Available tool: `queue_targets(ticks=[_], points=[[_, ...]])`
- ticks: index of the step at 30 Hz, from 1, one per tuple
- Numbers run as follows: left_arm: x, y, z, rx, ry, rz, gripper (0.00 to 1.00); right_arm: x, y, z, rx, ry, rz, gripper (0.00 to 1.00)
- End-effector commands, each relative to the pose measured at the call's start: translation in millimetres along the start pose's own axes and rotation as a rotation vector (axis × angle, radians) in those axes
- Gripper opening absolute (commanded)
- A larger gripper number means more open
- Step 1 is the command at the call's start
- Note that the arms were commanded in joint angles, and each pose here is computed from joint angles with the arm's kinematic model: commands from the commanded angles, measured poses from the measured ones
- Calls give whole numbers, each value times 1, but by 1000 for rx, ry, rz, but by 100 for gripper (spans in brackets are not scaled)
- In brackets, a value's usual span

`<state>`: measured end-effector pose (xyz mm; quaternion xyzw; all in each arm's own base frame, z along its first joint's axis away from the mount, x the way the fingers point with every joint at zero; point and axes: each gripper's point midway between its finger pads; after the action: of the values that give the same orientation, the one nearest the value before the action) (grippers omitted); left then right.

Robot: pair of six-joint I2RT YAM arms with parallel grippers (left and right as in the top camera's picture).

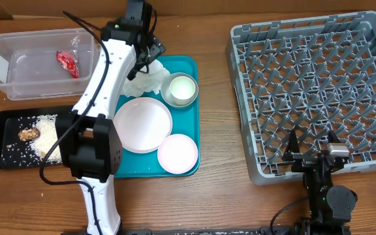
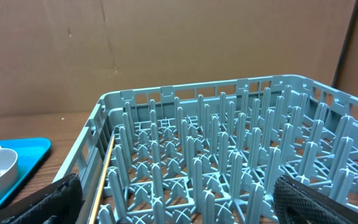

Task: Sort waste into correct bins and load items into the dishwasher
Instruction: 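Grasp the white tissue on the teal tray with the left gripper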

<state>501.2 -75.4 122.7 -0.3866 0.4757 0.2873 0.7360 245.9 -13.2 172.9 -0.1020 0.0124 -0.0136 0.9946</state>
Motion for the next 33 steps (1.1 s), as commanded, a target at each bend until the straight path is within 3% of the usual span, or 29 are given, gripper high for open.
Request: queue_targets(ticks=[1, 16, 33], points=[[2, 20, 14, -77, -60, 48, 92, 0, -1, -3, -1, 0, -10, 100], [43, 18, 7, -66, -55, 7, 91, 0, -1, -3, -1, 0, -10, 100], [106, 55, -21, 6, 33, 171, 90, 0, -1, -3, -1, 0, -10, 100]])
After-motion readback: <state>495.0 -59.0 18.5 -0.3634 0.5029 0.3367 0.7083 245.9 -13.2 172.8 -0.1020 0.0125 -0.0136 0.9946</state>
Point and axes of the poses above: each gripper's point midway between its finger pads, its own x axis out along the fingers, its own y axis along the line the jaws close on, z = x × y, and after that the axes turned 15 degrees about -x, right-handed
